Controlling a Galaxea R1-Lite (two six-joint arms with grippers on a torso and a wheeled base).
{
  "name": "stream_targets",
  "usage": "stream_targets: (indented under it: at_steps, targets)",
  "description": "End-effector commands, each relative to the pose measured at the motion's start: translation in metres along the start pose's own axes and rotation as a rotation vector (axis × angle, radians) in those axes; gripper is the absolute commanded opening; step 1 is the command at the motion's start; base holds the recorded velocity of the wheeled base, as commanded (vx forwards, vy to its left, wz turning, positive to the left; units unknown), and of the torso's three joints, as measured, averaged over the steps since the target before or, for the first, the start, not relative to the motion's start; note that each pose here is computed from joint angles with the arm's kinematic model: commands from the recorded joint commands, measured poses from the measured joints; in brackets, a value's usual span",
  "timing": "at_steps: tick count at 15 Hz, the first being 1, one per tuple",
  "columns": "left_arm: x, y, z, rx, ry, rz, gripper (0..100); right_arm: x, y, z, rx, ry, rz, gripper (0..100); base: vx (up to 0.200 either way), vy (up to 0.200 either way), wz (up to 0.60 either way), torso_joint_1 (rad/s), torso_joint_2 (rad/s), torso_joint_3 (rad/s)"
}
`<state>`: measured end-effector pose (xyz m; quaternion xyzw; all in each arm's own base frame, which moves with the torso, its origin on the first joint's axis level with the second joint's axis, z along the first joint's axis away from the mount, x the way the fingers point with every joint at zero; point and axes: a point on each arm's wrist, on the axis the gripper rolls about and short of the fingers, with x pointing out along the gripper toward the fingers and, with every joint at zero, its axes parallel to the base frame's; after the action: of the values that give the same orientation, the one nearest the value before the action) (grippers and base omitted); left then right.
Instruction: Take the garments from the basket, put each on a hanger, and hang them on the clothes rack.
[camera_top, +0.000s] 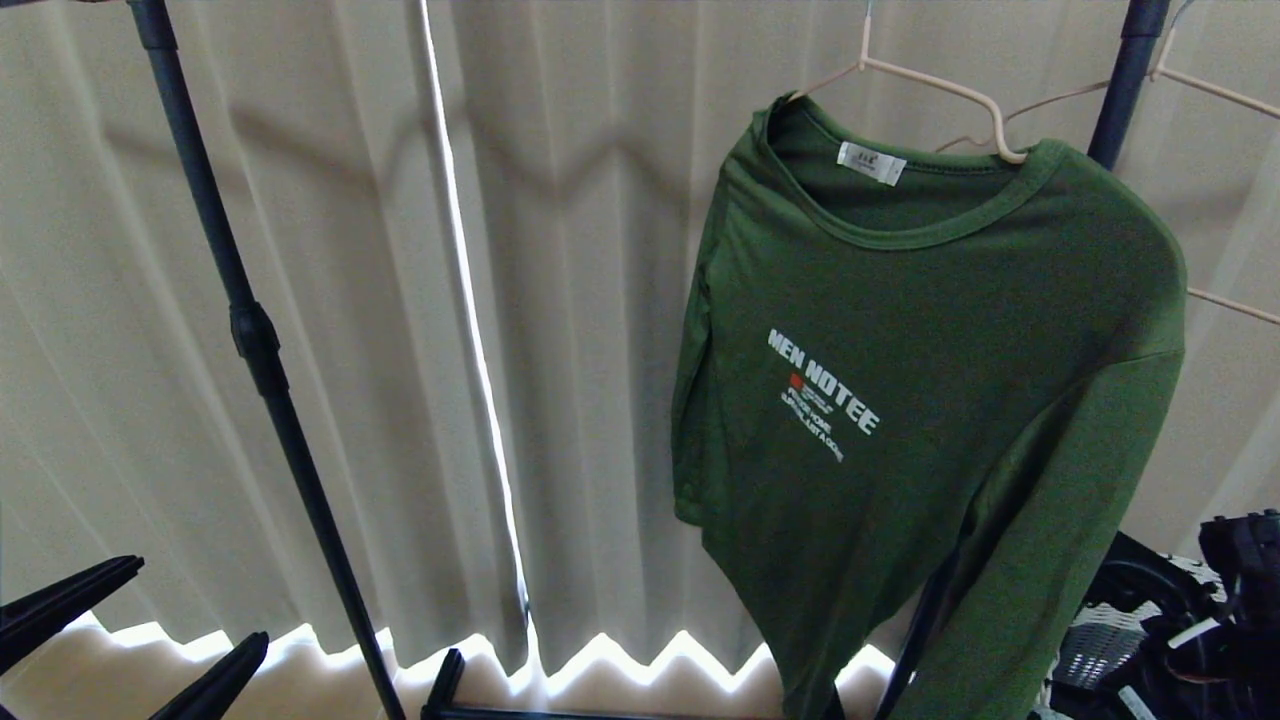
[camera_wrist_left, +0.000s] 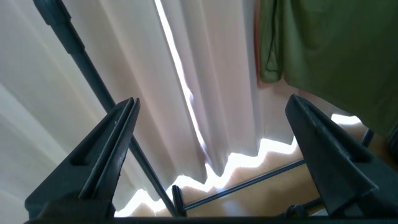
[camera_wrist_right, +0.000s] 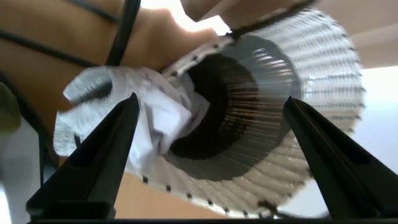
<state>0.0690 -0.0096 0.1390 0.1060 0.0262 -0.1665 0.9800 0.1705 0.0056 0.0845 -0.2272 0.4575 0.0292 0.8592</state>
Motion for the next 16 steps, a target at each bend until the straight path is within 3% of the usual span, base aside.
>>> stream_targets:
  at_steps: [1,4,7,11,16]
  targets:
    - [0.000,0.000,0.000,0.000,-0.001,0.000,100,0.017,0.010,0.006,-0.047,0.047,0.054,100,0.000,0.000,0.00,0.000,0.00,0.000]
    - [0.000,0.000,0.000,0.000,-0.001,0.000,100,0.014,0.015,0.008,-0.055,0.028,0.068,100,0.000,0.000,0.00,0.000,0.00,0.000]
    - [0.000,0.000,0.000,0.000,0.000,0.000,100,0.036,0.023,0.005,-0.075,0.129,0.099,100,0.000,0.000,0.00,0.000,0.00,0.000]
    - [0.000,-0.001,0.000,0.001,-0.003,-0.018,100,0.058,0.019,0.005,-0.047,0.163,0.054,100,0.000,0.000,0.00,0.000,0.00,0.000]
    - [0.000,-0.002,0.000,0.002,-0.006,-0.031,100,0.061,0.013,0.000,-0.020,0.188,0.037,100,0.000,0.000,0.00,0.000,0.00,0.000]
